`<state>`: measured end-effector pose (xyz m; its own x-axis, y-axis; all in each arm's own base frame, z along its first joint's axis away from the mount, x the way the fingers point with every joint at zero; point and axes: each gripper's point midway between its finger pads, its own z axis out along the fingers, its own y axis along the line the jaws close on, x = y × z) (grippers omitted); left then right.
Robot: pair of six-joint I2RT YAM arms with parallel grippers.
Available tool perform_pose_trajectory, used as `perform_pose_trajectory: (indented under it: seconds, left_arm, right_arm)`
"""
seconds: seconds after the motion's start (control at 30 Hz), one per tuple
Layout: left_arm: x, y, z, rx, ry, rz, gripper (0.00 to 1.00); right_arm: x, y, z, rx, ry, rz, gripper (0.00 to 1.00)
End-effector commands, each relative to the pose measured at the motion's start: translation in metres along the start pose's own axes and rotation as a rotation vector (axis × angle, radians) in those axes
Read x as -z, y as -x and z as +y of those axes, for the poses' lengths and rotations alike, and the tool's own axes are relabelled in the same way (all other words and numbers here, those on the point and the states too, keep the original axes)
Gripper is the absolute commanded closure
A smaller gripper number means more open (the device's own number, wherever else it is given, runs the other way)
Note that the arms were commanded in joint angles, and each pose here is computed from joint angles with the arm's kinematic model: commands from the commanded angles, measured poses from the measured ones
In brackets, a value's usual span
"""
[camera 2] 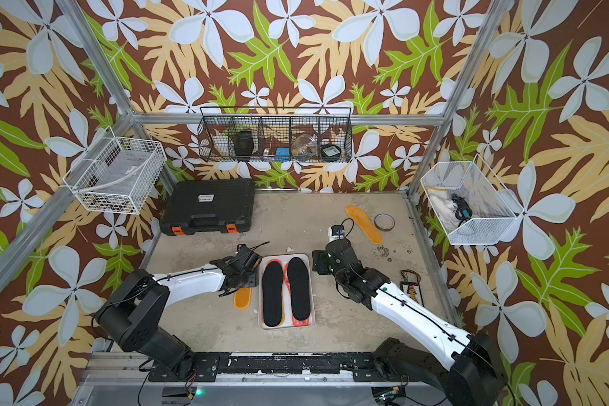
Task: Put the insoles into the storage box
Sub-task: Pick up the insole from the center of the board.
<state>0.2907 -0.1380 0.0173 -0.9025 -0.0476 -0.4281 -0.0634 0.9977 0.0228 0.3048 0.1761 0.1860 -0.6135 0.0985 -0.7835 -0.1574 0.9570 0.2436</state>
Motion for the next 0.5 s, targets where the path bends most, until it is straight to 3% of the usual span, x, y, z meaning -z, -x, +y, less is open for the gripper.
perform_pose_trajectory:
  seconds: [0.0,0.47]
  left_arm:
    - [0.008,-0.016,0.018,-0.026,0.073,0.071,0.36]
    - [0.074,0.020,0.010,0.048,-0.028,-0.048,0.36]
  right_arm:
    - [-0.002,0.002,0.001,-0.007,0.001,-0.007,0.21]
    - [-0.003,0.004,0.002,-0.010,0.001,-0.009,0.21]
